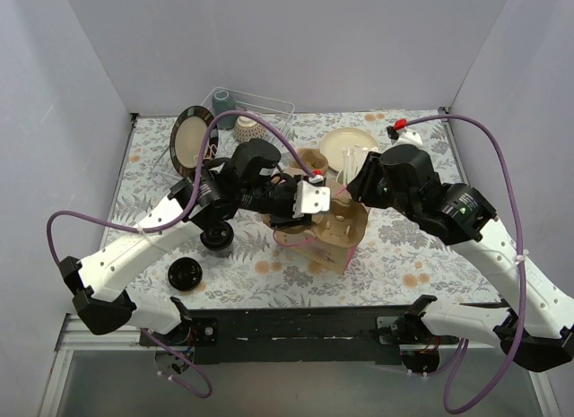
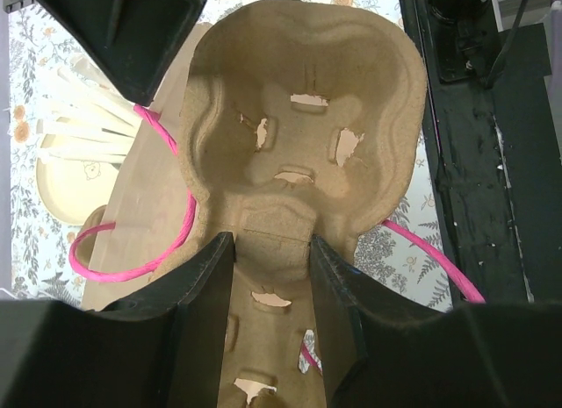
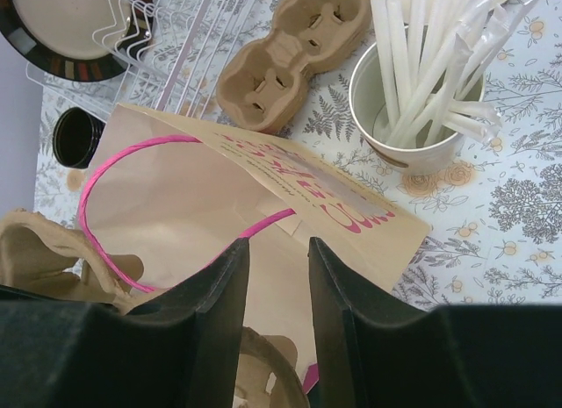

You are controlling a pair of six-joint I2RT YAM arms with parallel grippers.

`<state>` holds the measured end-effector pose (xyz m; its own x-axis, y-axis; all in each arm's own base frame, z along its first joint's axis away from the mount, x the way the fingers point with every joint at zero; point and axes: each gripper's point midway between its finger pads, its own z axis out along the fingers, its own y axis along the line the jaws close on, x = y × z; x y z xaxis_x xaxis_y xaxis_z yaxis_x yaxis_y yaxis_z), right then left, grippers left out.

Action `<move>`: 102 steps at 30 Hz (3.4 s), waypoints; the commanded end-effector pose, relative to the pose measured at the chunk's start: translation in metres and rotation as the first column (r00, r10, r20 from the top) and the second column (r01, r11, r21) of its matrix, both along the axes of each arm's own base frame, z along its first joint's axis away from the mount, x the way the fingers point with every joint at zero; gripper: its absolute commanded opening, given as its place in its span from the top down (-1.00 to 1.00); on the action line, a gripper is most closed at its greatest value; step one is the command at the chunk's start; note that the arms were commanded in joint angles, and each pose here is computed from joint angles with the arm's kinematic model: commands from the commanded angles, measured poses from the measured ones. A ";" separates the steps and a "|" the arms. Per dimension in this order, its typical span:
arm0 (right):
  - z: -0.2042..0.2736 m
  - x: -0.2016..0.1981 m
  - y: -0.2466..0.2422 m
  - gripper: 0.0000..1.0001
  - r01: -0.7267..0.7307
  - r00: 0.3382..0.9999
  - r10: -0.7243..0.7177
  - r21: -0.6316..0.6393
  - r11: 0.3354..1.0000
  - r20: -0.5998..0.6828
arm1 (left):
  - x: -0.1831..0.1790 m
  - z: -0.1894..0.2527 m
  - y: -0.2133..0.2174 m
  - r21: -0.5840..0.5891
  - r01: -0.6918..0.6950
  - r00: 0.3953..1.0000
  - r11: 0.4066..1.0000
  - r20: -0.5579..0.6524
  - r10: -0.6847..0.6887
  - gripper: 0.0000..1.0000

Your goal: Pack the takeout coffee

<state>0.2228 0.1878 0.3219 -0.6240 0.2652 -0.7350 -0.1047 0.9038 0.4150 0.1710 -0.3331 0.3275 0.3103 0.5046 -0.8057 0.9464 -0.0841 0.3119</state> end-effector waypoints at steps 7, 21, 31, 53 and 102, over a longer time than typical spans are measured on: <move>0.010 0.007 0.012 0.11 -0.153 0.982 0.159 -0.066 0.986 0.098 | -0.015 0.005 0.009 -0.018 0.028 1.000 0.999 0.003 -0.027 1.00; 0.007 0.001 0.015 -0.07 -0.382 0.774 0.501 -0.345 0.857 0.387 | -0.016 0.005 0.008 -0.017 0.033 0.999 0.999 0.003 -0.033 1.00; 0.018 0.020 0.036 -0.07 -0.390 0.714 0.541 -0.389 0.834 0.444 | -0.014 0.003 0.007 -0.011 0.035 0.999 0.999 0.006 -0.035 1.00; 0.022 0.054 0.035 0.00 -0.142 0.921 0.163 -0.086 0.986 0.353 | -0.006 0.005 0.005 -0.001 0.013 0.999 1.000 0.038 -0.013 1.00; 0.033 -0.006 -0.040 0.03 0.058 0.977 -0.071 0.069 0.996 0.203 | 0.075 0.009 -0.004 0.091 -0.153 0.949 0.984 0.292 0.121 1.00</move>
